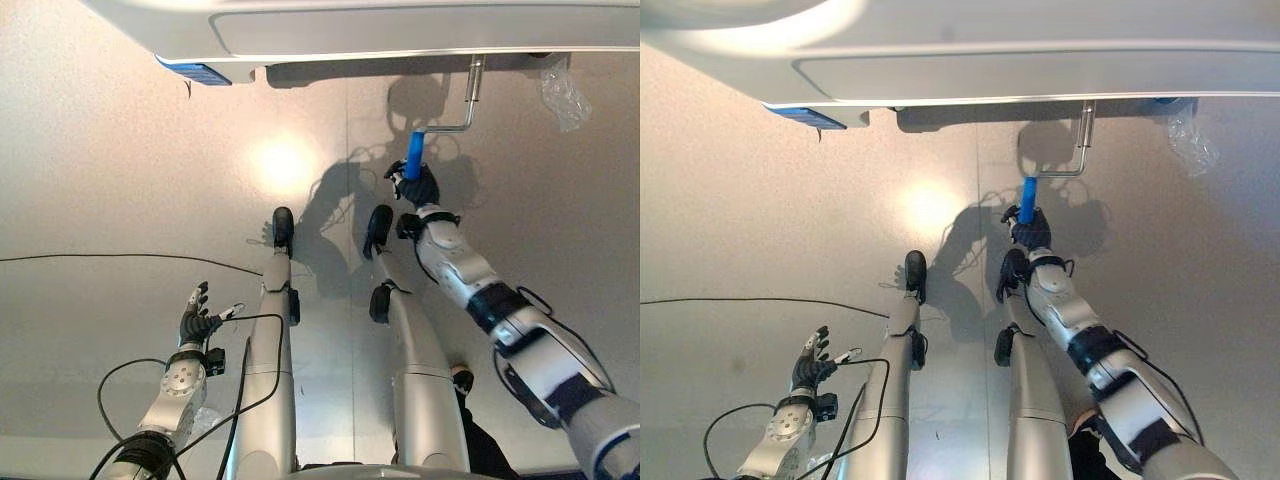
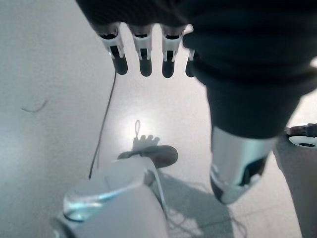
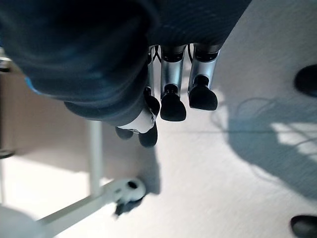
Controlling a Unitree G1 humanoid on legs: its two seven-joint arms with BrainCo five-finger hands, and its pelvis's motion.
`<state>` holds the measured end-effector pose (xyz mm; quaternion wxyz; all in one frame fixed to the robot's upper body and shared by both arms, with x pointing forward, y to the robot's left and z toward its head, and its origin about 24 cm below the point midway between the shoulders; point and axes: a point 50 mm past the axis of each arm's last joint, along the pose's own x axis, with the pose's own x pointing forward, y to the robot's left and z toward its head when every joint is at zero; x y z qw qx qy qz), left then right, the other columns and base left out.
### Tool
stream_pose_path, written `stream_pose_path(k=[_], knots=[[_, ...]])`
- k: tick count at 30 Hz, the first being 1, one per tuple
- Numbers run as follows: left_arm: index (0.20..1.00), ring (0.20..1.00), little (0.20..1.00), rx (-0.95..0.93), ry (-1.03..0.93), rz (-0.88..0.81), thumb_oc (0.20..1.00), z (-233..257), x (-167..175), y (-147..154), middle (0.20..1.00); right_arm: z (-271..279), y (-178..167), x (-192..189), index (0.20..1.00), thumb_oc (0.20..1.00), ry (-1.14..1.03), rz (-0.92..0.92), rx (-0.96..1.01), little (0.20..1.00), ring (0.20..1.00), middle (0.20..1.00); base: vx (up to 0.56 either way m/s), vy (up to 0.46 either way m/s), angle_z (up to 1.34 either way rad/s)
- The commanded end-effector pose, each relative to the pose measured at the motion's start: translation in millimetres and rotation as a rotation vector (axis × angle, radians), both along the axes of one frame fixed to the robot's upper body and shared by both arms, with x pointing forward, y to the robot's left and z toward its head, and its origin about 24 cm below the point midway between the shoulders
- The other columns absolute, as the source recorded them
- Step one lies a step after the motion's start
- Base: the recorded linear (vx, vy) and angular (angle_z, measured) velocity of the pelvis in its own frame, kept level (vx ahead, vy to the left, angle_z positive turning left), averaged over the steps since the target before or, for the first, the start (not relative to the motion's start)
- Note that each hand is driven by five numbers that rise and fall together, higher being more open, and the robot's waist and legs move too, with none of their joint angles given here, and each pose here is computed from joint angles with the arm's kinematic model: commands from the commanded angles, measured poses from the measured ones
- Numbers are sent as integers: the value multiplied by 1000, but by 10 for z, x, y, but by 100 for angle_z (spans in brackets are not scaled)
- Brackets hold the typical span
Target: Raise the hospital bed
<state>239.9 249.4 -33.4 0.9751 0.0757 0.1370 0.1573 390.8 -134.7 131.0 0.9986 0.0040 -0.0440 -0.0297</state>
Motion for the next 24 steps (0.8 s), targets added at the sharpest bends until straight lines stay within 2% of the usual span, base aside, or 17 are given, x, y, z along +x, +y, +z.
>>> stream_pose_path(k=[1, 6, 7, 11, 12, 17, 18, 19, 24], knots=[[1000, 1000, 1000, 23, -2, -19, 1000, 23, -37, 18, 1000, 851, 848, 22, 200, 200, -271, 247, -5, 200, 200, 200, 16, 0, 9], [1000, 1000, 1000, 16, -19, -44, 1000, 40, 8, -55, 1000, 835, 631, 204, 200, 200, -180, 99, 67, 200, 200, 200, 14, 34, 4], [1000, 1000, 1000, 18, -1, -53, 1000, 1, -4, -87, 1000, 736, 449, 269, 200, 200, -116, 18, 94, 200, 200, 200, -48, 34, 6], [1000, 1000, 1000, 20, -19, -72, 1000, 39, 50, -132, 1000, 709, 233, 330, 200, 200, -67, -63, 126, 200, 200, 200, -4, 30, 10], [1000, 1000, 1000, 19, -25, -87, 1000, 43, 59, -167, 1000, 657, 44, 354, 200, 200, -27, -133, 148, 200, 200, 200, 6, 13, 6], [1000, 1000, 1000, 19, -43, -113, 1000, 77, 85, -216, 1000, 592, -215, 358, 200, 200, 12, -212, 154, 200, 200, 200, 6, 10, 3], [1000, 1000, 1000, 19, -43, -118, 1000, 77, 82, -222, 1000, 570, -296, 354, 200, 200, 25, -240, 160, 200, 200, 200, 0, 0, 0], [1000, 1000, 1000, 13, -42, -130, 1000, 72, 80, -247, 1000, 524, -564, 331, 200, 200, 60, -322, 146, 200, 200, 200, 0, 0, 0], [1000, 1000, 1000, 5, -44, -149, 1000, 72, 75, -283, 1000, 507, -866, 281, 200, 200, 71, -404, 157, 200, 200, 200, -2, 10, 6]])
